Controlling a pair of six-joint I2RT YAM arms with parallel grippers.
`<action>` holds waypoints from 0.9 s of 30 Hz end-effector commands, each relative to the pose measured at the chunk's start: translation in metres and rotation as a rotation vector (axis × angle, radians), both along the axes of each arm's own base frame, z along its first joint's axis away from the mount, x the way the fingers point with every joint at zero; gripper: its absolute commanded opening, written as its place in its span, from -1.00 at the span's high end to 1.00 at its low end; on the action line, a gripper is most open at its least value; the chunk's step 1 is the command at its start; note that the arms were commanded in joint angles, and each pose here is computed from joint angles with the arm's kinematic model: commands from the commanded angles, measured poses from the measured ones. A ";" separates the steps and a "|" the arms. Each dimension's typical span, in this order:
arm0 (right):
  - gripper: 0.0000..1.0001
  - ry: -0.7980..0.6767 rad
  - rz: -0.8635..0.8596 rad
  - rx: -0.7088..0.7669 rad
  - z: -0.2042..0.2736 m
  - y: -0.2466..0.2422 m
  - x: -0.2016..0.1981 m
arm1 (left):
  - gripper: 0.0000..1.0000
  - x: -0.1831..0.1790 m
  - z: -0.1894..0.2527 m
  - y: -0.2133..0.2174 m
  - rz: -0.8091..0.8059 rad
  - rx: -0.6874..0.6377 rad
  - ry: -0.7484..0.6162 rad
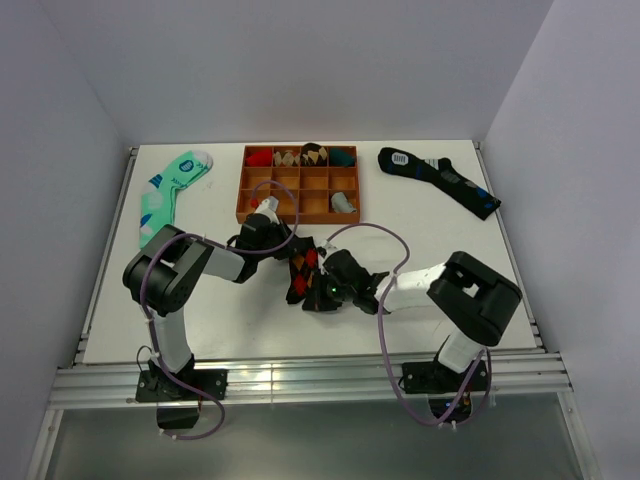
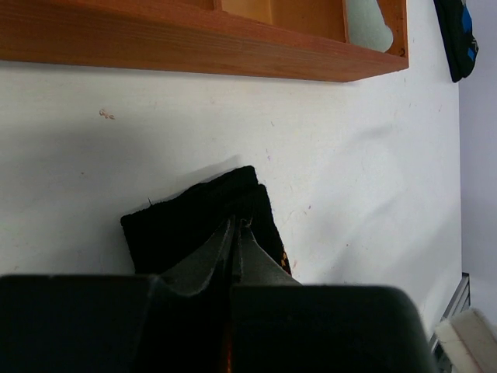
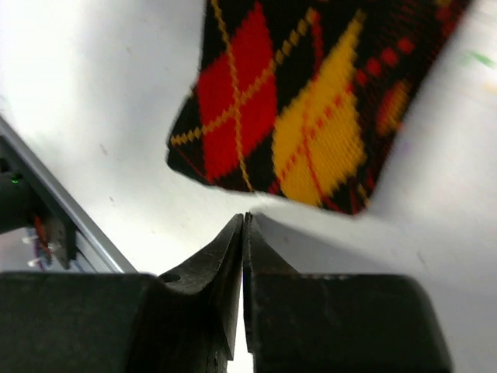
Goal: Roll the socks
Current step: Adjust the sock at the center of the board.
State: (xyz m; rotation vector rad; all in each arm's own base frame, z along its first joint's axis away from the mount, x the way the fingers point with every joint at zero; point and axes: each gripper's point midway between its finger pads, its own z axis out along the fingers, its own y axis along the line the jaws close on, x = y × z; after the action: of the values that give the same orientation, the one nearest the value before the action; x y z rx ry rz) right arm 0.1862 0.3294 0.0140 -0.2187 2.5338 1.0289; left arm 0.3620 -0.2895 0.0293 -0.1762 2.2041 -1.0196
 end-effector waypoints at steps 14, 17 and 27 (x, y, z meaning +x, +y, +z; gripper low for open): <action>0.71 -0.252 -0.076 -0.052 0.078 -0.033 0.045 | 0.87 -0.031 -0.030 0.013 -0.061 0.095 0.044; 0.70 -0.273 -0.082 -0.054 0.082 -0.033 0.051 | 0.86 -0.042 -0.029 0.014 -0.067 0.090 0.044; 0.69 -0.272 -0.057 -0.019 0.081 -0.028 0.053 | 0.84 -0.061 -0.005 0.004 -0.077 0.053 0.009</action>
State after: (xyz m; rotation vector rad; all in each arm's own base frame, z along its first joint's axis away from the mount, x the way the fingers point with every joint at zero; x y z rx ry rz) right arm 0.2311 0.2942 0.0808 -0.2619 2.3503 0.8488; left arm 0.3211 -0.2895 0.0305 -0.0795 2.2087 -1.0286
